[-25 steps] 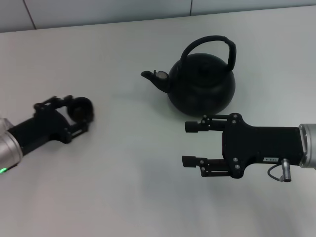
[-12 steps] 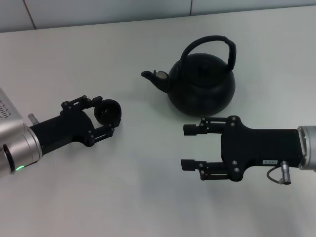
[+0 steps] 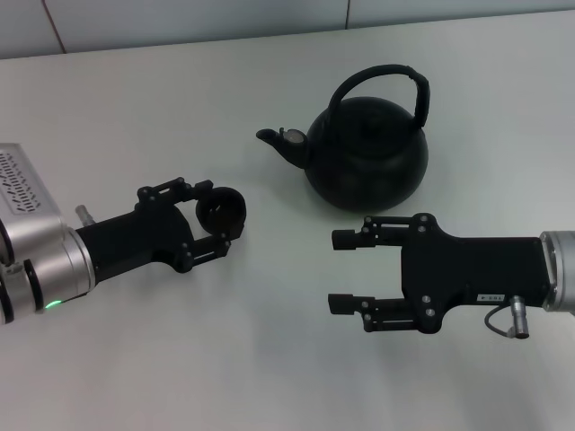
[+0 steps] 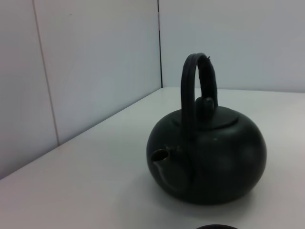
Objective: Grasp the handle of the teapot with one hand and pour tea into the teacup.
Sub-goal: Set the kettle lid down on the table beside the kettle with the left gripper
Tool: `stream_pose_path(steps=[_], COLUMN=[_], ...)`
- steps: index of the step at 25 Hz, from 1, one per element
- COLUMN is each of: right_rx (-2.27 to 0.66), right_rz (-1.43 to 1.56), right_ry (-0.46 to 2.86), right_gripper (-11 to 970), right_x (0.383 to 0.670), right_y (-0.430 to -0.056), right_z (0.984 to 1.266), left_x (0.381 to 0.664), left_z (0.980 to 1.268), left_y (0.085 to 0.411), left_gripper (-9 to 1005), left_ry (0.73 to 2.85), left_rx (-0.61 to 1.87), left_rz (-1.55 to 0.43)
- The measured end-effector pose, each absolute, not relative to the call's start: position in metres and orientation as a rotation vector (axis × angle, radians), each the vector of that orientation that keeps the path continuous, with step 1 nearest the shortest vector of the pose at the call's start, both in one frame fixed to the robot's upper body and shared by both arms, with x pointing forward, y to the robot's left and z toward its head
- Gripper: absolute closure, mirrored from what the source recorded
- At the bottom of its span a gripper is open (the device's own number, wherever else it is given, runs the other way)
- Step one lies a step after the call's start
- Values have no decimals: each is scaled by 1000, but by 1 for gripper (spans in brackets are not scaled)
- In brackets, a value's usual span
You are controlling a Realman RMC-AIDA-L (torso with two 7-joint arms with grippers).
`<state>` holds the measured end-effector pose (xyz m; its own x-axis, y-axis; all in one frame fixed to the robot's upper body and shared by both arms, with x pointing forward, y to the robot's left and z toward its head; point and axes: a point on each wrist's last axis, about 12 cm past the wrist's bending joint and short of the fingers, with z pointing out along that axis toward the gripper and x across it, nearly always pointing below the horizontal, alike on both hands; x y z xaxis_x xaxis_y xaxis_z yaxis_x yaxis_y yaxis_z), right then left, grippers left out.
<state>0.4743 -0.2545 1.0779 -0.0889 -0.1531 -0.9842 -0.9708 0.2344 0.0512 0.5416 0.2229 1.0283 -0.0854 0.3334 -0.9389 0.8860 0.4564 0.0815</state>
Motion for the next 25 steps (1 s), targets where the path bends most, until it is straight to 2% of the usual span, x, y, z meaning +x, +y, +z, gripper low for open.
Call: stream_pose_path(steps=[9,25], right_rx=[-1124,-1129], right_rz=[1011,1019], right_ry=[1479,1472], right_gripper=[266,266], right_x=[474,473], right_y=[-253,-253], right_z=[1078,1078], left_x=[543,543], left_z=[1027,1022], left_y=[215,219], left_gripper=[307,307], left_ry=[1645,1685], left_rx=[1102,1085], left_rz=[-647,-609])
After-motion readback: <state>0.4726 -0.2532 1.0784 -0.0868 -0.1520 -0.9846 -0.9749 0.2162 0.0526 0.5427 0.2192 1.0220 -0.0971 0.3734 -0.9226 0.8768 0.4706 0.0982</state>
